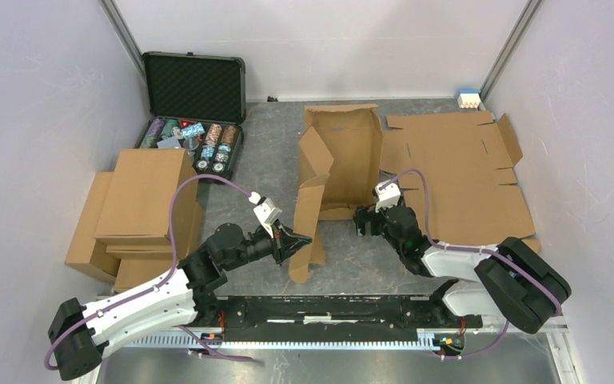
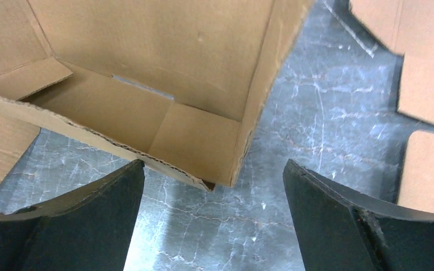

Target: Fold the paper box

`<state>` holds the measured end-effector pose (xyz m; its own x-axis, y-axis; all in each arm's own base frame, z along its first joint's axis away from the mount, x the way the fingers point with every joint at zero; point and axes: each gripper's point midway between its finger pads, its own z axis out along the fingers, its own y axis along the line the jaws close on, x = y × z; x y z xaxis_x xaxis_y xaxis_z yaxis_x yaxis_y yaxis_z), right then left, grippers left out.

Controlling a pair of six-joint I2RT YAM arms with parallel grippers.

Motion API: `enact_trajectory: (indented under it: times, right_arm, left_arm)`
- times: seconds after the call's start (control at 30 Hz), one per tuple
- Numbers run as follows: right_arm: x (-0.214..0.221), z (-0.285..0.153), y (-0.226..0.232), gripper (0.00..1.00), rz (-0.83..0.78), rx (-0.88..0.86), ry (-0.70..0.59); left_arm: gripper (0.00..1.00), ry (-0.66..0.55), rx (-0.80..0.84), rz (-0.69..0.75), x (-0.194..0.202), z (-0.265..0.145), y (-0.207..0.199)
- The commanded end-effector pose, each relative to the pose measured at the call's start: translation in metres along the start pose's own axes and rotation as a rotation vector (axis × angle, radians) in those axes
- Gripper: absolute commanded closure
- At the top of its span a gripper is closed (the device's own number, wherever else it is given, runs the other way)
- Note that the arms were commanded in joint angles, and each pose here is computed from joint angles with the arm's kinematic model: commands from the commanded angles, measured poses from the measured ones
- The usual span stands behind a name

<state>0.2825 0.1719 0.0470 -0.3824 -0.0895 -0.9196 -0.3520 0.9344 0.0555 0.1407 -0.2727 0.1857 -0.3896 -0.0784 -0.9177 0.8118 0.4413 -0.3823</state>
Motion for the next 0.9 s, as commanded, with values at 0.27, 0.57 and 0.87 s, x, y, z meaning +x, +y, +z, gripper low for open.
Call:
enact_trajectory:
  times: [0.27, 0.57, 0.87]
  right_arm:
    - [-0.059, 0.011, 0.034, 0.09, -0.153, -0.17, -0.173]
    - [-0.064, 0.021, 0.029, 0.3, -0.101, -0.121, -0.161]
    - [-0.056, 0.034, 0.027, 0.39, -0.011, -0.075, -0.114]
  left_arm:
    - [0.98, 0.051, 0.018, 0.017, 0.007, -0.002, -0.004]
    - [0.98, 0.055, 0.03, 0.015, 0.008, -0.003, -0.006]
    - [0.98, 0.068, 0.042, 0.008, 0.011, 0.0, -0.007]
